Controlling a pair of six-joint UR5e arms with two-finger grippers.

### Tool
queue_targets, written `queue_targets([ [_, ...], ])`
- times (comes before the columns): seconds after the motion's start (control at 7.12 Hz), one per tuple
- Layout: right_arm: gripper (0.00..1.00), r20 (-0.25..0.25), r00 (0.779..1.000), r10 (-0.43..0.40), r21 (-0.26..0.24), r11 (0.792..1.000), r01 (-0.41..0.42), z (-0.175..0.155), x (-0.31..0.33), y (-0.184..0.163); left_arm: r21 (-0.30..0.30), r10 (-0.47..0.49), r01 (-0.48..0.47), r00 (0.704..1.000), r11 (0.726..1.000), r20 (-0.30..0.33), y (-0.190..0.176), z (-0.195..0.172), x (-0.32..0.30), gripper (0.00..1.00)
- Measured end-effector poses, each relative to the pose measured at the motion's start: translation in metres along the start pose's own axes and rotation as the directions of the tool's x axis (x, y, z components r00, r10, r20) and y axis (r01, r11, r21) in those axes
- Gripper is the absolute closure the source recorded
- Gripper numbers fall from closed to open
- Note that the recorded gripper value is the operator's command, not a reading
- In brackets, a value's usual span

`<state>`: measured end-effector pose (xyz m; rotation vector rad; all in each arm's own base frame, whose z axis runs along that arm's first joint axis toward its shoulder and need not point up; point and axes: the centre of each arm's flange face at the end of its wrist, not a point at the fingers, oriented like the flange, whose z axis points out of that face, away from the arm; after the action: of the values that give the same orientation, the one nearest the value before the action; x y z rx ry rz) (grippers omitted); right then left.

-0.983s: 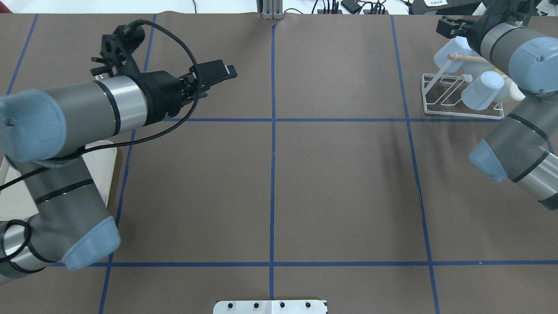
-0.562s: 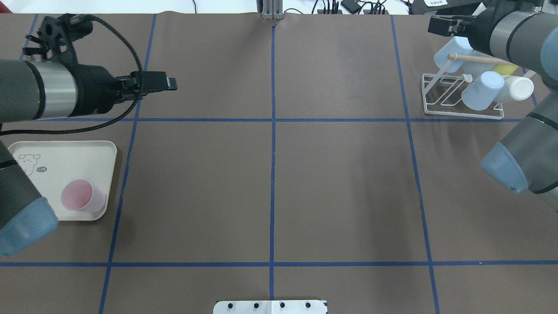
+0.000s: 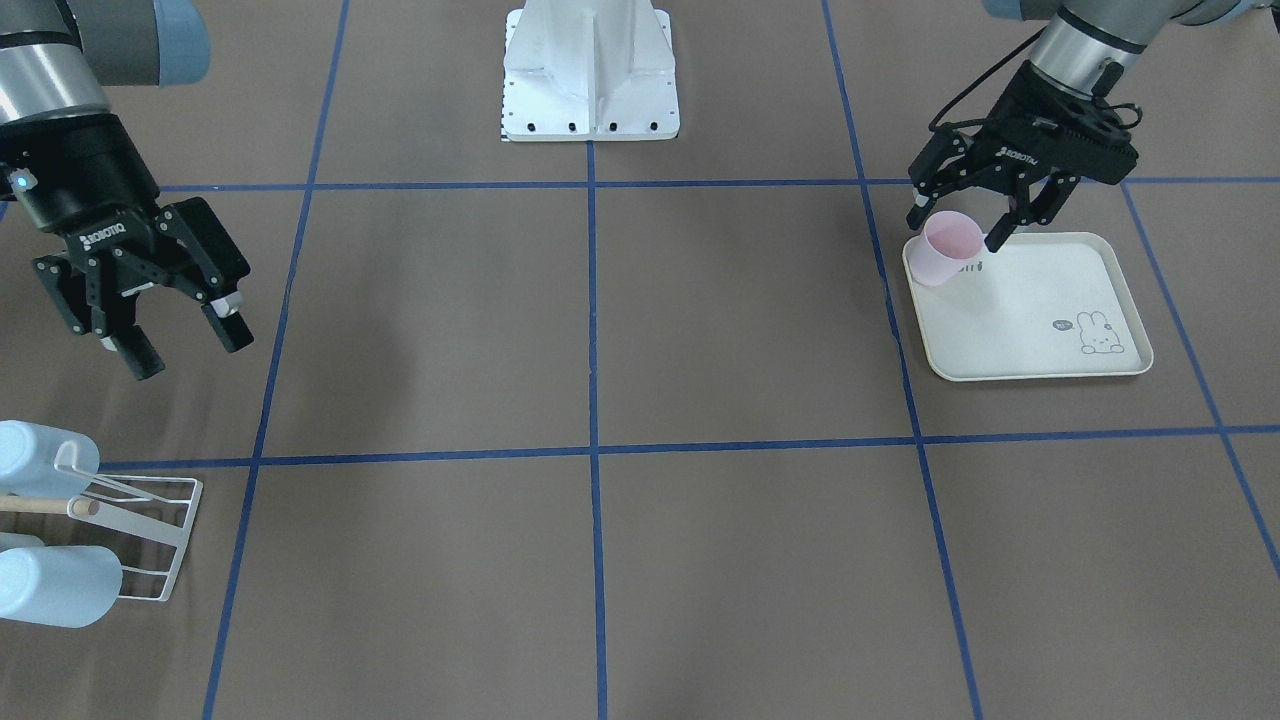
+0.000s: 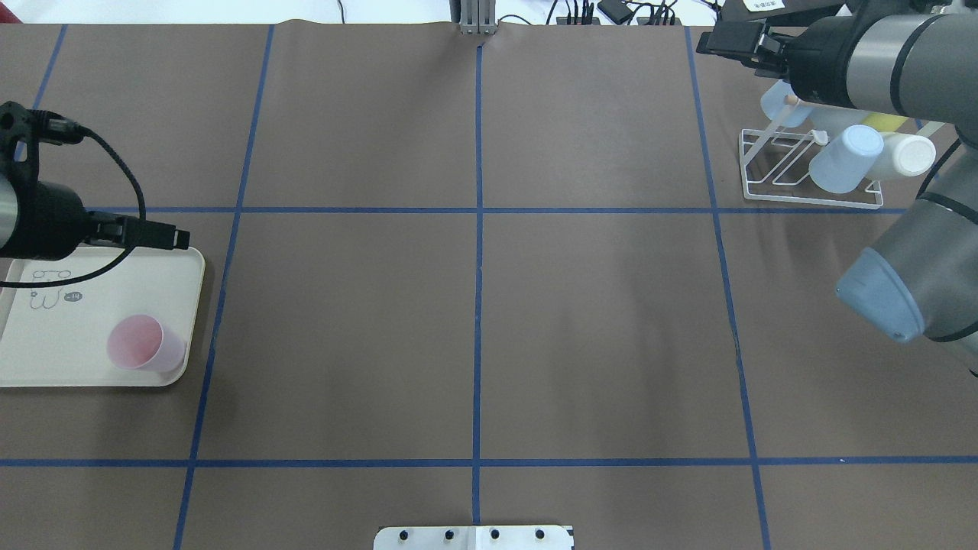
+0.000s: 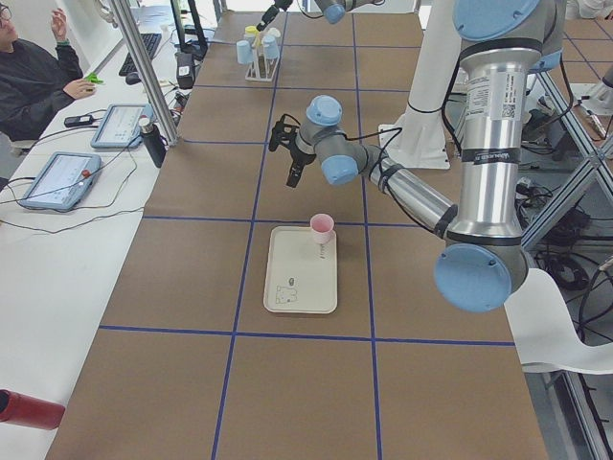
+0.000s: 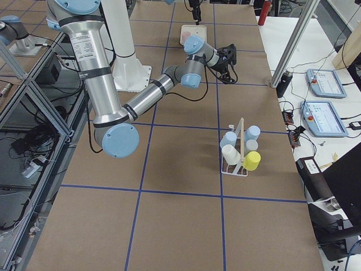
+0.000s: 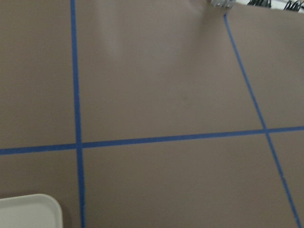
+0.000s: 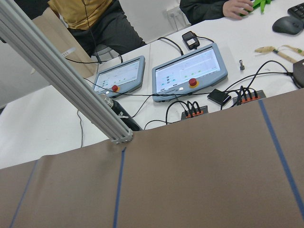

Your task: Transfer IKEA cup to right arm and place on rack

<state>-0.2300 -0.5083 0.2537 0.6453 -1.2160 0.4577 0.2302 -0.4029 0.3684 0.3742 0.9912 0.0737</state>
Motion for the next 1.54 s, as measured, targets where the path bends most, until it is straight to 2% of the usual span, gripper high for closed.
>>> queue_targets([
  [0.14,0.00,0.052,0.997,0.054,-0.016,0.998,-0.053,-0.001,-0.007,0.007,-0.061,0.051,-0.050,0.998,0.997,0.024,0.018,0.008,-0.024,0.00],
  [0.28,0.00,0.076,0.994,0.084,-0.029,0.996,-0.082,-0.002,-0.012,0.012,-0.107,0.083,-0.078,0.995,0.991,0.048,0.030,0.019,-0.045,0.00],
  [0.7,0.00,0.118,0.983,0.141,-0.059,0.989,-0.135,0.001,-0.018,0.026,-0.202,0.097,-0.079,0.992,0.976,0.082,0.047,0.054,-0.082,0.00],
  [1.4,0.00,0.124,0.982,0.145,-0.066,0.988,-0.138,0.003,-0.018,0.029,-0.249,0.099,-0.074,0.991,0.966,0.089,0.054,0.080,-0.089,0.00],
  [1.54,0.00,0.124,0.982,0.145,-0.066,0.988,-0.138,0.003,-0.018,0.029,-0.259,0.108,-0.083,0.991,0.962,0.081,0.058,0.084,-0.084,0.04],
])
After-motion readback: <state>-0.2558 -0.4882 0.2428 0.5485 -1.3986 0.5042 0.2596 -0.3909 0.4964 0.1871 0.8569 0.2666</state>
